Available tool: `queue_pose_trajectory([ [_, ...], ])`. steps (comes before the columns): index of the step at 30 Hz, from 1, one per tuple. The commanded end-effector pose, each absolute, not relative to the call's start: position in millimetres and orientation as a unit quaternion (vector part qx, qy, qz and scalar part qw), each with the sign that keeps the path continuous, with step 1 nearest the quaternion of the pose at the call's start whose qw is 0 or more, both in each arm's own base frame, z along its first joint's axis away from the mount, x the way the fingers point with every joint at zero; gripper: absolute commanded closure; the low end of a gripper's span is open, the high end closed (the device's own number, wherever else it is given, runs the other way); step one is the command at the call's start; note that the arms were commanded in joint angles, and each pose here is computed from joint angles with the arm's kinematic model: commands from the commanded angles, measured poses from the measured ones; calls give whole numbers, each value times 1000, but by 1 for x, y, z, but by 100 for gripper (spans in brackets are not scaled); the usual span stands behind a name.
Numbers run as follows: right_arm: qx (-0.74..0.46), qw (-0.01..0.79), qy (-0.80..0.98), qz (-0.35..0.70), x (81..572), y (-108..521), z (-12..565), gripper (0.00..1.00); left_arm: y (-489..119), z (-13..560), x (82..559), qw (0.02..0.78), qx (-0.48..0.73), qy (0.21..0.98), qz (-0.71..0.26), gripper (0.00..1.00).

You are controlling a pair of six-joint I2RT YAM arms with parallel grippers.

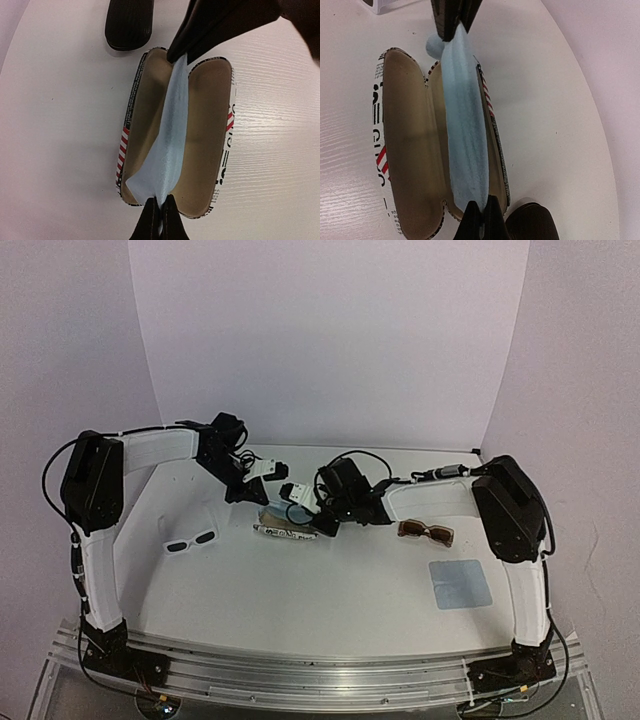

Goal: Organize the sunglasses
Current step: Place the glasses cleaning cloth in the sunglasses case.

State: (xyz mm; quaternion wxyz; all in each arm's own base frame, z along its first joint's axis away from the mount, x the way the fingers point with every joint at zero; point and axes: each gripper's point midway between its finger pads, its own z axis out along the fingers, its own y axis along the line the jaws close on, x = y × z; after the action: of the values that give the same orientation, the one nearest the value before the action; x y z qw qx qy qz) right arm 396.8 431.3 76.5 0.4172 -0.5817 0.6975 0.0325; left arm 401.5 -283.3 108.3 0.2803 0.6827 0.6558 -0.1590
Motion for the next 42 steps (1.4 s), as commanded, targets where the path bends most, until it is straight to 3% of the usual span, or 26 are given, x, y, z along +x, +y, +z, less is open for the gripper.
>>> queue_pose_trajectory([
  [1,-569,449,687,41,398,431,118,100,-281,137,387,292,681,649,-174,100],
  [15,-581,428,690,54,398,437,91,100,-281,90,409,285,698,642,-138,100],
  [42,-606,357,703,103,370,435,53,100,-272,67,389,243,705,648,-155,100],
])
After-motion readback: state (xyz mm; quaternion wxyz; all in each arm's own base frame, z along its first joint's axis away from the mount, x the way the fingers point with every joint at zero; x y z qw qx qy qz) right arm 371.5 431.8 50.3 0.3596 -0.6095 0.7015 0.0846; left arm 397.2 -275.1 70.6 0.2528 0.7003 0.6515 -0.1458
